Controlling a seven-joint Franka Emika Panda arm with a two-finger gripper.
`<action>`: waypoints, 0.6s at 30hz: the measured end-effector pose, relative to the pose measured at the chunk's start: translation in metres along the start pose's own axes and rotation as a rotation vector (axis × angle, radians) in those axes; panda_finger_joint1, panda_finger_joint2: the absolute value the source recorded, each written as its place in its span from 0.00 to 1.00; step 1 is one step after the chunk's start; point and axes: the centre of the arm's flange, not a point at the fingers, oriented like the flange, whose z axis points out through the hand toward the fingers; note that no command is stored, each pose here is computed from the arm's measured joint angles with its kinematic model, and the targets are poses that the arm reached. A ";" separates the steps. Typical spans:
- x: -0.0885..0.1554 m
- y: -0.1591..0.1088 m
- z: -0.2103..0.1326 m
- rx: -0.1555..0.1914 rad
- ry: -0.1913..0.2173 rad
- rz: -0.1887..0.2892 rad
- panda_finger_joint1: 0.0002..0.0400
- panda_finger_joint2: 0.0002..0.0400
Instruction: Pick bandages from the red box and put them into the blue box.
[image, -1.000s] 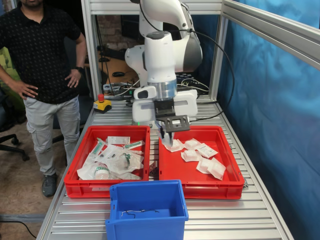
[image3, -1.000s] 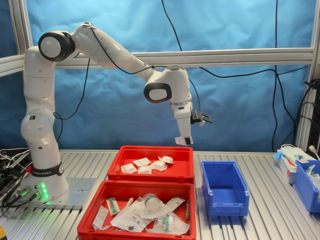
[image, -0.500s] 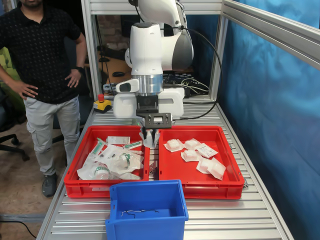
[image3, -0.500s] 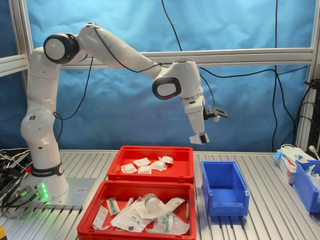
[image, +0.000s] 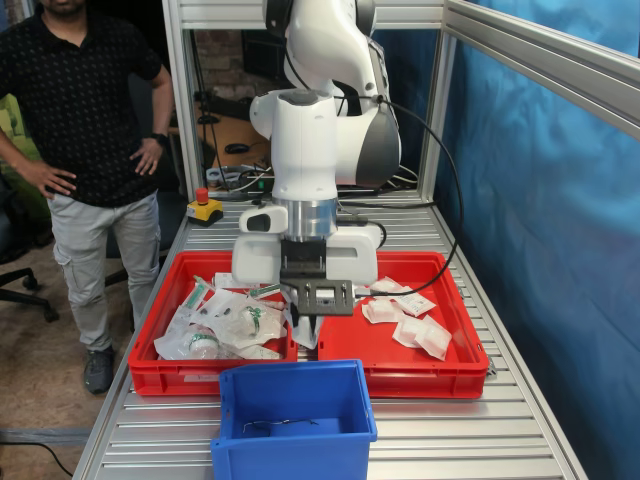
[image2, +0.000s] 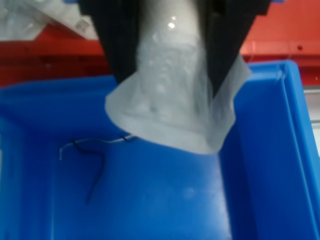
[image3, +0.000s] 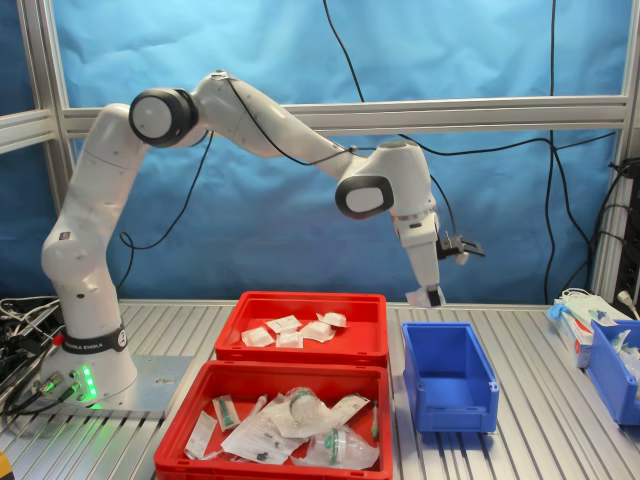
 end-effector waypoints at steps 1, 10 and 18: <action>0.000 -0.001 0.004 -0.001 -0.002 0.003 0.21 0.21; 0.001 -0.005 0.032 -0.020 -0.011 0.012 0.21 0.21; 0.002 -0.002 0.056 -0.048 -0.015 0.018 0.21 0.21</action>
